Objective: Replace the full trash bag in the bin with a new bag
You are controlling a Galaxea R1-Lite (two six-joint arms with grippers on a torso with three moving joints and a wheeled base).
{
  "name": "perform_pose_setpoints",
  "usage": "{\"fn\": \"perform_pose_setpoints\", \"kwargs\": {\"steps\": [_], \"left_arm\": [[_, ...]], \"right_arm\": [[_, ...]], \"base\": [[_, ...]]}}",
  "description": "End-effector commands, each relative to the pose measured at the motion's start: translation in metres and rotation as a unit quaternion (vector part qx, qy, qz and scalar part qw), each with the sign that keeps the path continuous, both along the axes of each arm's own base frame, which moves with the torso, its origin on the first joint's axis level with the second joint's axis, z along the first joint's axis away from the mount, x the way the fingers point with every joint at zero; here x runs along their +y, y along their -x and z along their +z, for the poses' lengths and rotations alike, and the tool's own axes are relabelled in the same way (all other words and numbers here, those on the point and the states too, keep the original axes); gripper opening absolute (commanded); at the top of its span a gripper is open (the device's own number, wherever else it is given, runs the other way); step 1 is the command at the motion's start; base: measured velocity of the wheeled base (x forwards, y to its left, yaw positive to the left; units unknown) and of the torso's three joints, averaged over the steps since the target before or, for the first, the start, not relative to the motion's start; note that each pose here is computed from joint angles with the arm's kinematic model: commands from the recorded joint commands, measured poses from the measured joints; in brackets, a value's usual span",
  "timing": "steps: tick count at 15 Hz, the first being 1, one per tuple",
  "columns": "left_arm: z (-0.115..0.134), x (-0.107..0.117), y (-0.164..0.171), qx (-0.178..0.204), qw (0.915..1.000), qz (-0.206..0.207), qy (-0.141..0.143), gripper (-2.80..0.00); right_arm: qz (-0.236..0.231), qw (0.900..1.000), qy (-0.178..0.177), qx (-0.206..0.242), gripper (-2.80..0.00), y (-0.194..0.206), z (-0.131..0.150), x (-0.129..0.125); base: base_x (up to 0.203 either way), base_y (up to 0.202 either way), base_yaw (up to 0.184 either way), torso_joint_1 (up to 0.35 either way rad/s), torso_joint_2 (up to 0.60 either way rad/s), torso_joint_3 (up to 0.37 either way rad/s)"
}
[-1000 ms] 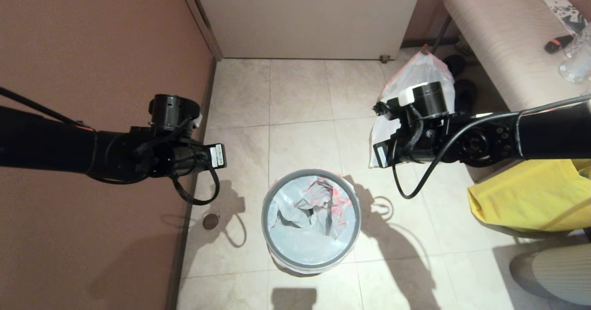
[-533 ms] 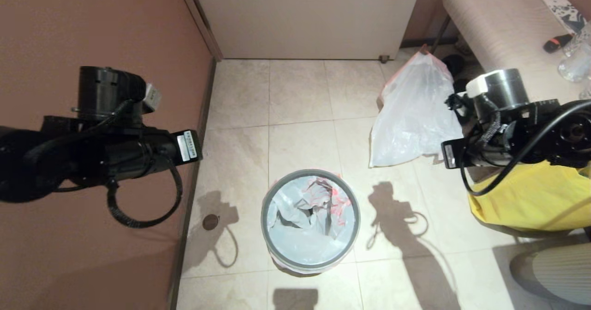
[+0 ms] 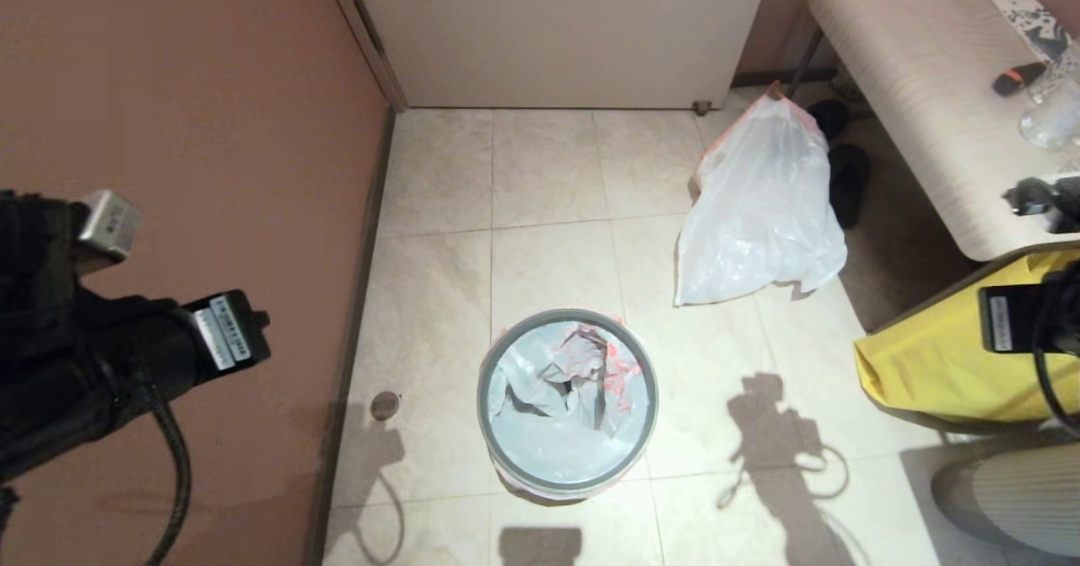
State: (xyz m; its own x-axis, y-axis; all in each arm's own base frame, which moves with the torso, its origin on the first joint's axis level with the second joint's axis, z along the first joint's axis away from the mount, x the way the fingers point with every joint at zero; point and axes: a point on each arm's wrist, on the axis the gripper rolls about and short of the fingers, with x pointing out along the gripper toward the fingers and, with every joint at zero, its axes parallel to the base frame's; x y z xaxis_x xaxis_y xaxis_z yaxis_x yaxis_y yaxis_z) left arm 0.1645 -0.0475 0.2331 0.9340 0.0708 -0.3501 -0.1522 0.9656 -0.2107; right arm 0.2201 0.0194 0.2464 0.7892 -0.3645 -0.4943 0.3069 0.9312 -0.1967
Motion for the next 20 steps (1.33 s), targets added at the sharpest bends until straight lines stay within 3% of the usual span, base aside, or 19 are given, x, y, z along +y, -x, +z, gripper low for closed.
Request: {"fn": "perform_pose_setpoints", "kwargs": {"steps": [1, 3, 6, 10, 13, 17, 20], "left_arm": [[0.009, 0.013, 0.034, -0.047, 0.9988, 0.008, 0.015, -2.8], [0.01, 0.026, 0.061, -0.078, 0.9964, 0.03, 0.016, -2.8], [-0.004, 0.044, 0.097, -0.108, 0.9913, 0.073, -0.016, -2.8], [-0.008, 0.055, 0.144, -0.178, 0.976, 0.118, -0.04, -2.8], [-0.015, 0.056, 0.175, -0.208, 0.9673, 0.134, -0.057, -2.8], [-0.048, 0.055, 0.211, -0.214, 0.9706, 0.094, -0.059, -2.8], [-0.071, 0.051, 0.221, -0.22, 0.9721, 0.049, -0.064, -2.8]], "right_arm": [[-0.019, 0.996, -0.008, -0.081, -2.8, 0.065, 0.024, -0.014], [-0.038, 0.992, -0.009, -0.121, -2.8, 0.103, 0.028, -0.022], [-0.055, 0.988, -0.008, -0.141, -2.8, 0.15, 0.026, -0.028], [-0.066, 0.986, -0.009, -0.154, -2.8, 0.193, 0.015, -0.03], [-0.066, 0.983, -0.009, -0.169, -2.8, 0.214, 0.003, -0.03], [-0.056, 0.978, -0.008, -0.2, -2.8, 0.25, -0.018, -0.03], [-0.007, 0.97, -0.012, -0.241, -2.8, 0.277, -0.035, -0.028]], "base": [[0.0, 0.0, 0.0, 0.0, 0.0, 0.0], [0.0, 0.0, 0.0, 0.0, 0.0, 0.0], [0.0, 0.0, 0.0, 0.0, 0.0, 0.0], [0.0, 0.0, 0.0, 0.0, 0.0, 0.0], [0.0, 0.0, 0.0, 0.0, 0.0, 0.0], [0.0, 0.0, 0.0, 0.0, 0.0, 0.0], [0.0, 0.0, 0.0, 0.0, 0.0, 0.0]]}}
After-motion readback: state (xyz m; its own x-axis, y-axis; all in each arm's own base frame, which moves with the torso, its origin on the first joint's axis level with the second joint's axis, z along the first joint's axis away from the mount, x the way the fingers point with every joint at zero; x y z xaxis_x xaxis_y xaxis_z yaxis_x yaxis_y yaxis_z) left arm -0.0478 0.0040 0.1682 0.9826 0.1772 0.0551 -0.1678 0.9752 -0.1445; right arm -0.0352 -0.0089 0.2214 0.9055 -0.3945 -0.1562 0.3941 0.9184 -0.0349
